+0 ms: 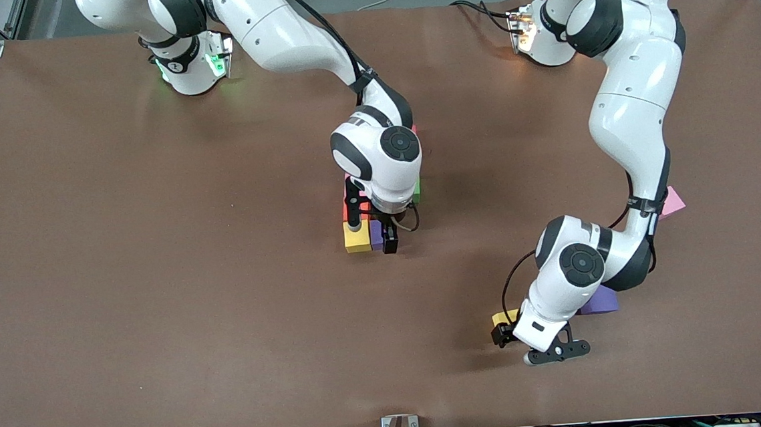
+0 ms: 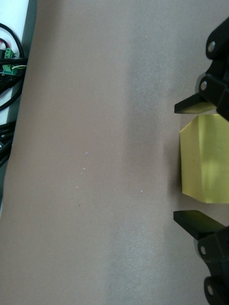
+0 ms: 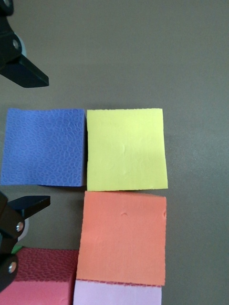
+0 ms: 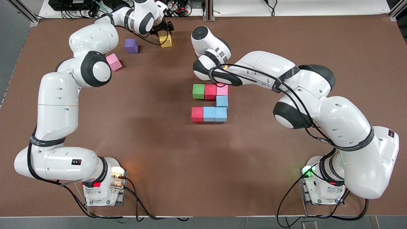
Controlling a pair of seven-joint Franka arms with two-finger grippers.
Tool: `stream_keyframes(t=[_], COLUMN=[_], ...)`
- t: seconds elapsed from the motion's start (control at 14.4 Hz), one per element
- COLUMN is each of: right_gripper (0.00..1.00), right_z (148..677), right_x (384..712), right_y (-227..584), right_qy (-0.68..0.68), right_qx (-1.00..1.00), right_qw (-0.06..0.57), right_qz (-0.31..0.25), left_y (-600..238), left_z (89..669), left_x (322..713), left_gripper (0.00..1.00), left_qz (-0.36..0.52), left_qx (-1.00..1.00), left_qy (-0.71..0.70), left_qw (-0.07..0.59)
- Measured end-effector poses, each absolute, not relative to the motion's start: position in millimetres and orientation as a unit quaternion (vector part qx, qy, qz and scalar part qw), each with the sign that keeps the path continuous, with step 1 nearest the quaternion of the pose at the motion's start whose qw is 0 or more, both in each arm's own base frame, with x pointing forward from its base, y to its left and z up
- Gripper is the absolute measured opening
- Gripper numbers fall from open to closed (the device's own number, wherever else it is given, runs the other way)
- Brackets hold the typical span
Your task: Arrange 11 blocks into digit 3
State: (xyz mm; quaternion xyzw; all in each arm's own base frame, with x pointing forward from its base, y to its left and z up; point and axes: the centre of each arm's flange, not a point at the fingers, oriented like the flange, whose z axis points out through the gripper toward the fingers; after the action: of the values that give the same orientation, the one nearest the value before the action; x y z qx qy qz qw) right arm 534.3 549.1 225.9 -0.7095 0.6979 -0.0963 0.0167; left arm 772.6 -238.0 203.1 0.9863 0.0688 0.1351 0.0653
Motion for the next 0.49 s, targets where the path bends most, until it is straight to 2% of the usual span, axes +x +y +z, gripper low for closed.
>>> stream_keyframes(t=[0.21,0.28,0.35,0.49], right_gripper=[1.00,1.00,1.00,1.00], right_z=[247,260,275,306], right_x=[538,540,544,557], right_y=[549,549,548,539], right_qy=[0.697,0.691,0.683,0.659], right_qx=[-0.711,-0.716,-0.724,-0.746], right_qw=[0.015,0.016,0.016,0.023], right_qz=[-0.097,-0.097,-0.097,-0.096], left_y=[-238,-238,-237,-237], left_z=[201,199,198,199], left_x=[771,770,770,770], left_gripper=[0.88,0.82,0.81,0.66], left_qz=[0.124,0.119,0.116,0.113], left_qx=[0.987,0.988,0.988,0.989], left_qy=[0.076,0.077,0.077,0.078], left_qw=[0.069,0.066,0.064,0.063])
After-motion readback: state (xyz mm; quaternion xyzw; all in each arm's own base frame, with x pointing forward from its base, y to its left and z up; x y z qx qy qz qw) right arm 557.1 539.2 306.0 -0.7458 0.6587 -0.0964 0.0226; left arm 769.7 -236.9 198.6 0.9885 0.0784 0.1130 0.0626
